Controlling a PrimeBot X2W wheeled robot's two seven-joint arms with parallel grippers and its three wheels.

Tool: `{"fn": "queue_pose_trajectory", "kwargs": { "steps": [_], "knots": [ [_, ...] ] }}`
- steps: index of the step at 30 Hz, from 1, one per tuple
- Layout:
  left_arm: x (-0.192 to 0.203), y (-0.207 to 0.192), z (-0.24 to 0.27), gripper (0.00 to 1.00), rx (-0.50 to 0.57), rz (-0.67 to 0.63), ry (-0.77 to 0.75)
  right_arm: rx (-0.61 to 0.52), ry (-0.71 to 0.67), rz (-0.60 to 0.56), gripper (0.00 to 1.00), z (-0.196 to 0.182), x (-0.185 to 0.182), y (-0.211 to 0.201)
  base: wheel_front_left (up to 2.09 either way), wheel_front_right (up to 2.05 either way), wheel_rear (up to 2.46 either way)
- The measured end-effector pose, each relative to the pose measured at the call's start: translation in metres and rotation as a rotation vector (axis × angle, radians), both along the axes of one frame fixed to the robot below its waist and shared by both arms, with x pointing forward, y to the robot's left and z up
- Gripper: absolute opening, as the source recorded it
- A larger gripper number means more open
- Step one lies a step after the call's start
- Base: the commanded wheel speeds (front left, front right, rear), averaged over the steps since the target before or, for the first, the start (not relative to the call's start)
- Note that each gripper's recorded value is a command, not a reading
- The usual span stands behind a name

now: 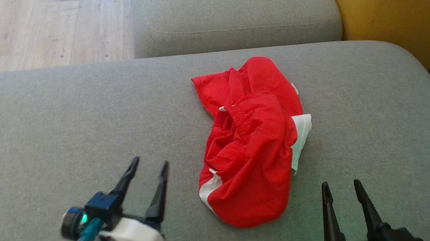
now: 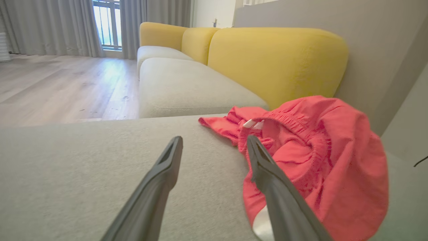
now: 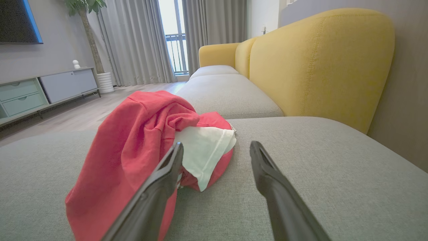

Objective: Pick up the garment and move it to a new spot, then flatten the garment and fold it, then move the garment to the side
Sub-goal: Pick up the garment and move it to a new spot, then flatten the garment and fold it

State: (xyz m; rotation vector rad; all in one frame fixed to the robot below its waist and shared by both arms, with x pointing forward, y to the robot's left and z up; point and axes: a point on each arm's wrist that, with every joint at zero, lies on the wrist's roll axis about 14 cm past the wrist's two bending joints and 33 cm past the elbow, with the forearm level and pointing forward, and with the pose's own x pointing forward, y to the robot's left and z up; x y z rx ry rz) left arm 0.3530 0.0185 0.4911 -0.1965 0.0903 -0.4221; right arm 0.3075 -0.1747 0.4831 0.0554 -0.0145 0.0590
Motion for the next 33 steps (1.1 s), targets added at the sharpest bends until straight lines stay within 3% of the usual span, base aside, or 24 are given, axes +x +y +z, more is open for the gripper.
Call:
{"fn": "queue_pose_trajectory", "kwargs": {
  "steps": [5, 10, 22, 27, 33],
  "knots": [
    [0.003, 0.021, -0.012, 1.00, 0.081, 0.041, -0.001, 0.001, 0.008, -0.004, 1.00, -0.002, -0.001, 0.000, 0.00, 0.00, 0.00],
    [0.031, 0.018, -0.014, 1.00, 0.117, 0.039, 0.019, 0.001, 0.039, -0.004, 1.00, -0.010, 0.001, 0.000, 0.00, 0.00, 0.00],
    [0.170, -0.060, -0.017, 1.00, 0.172, -0.144, 0.121, -0.057, 0.110, 0.036, 1.00, -0.031, 0.062, -0.002, 0.00, 0.00, 0.00],
    [0.193, -0.091, -0.051, 1.00, 0.219, -0.244, 0.185, -0.064, 0.169, 0.027, 1.00, -0.052, 0.073, -0.007, 0.00, 0.00, 0.00],
    [0.192, -0.119, -0.090, 1.00, 0.289, -0.379, 0.258, -0.065, 0.240, 0.010, 1.00, -0.075, 0.072, -0.013, 0.00, 0.00, 0.00]
  ]
}}
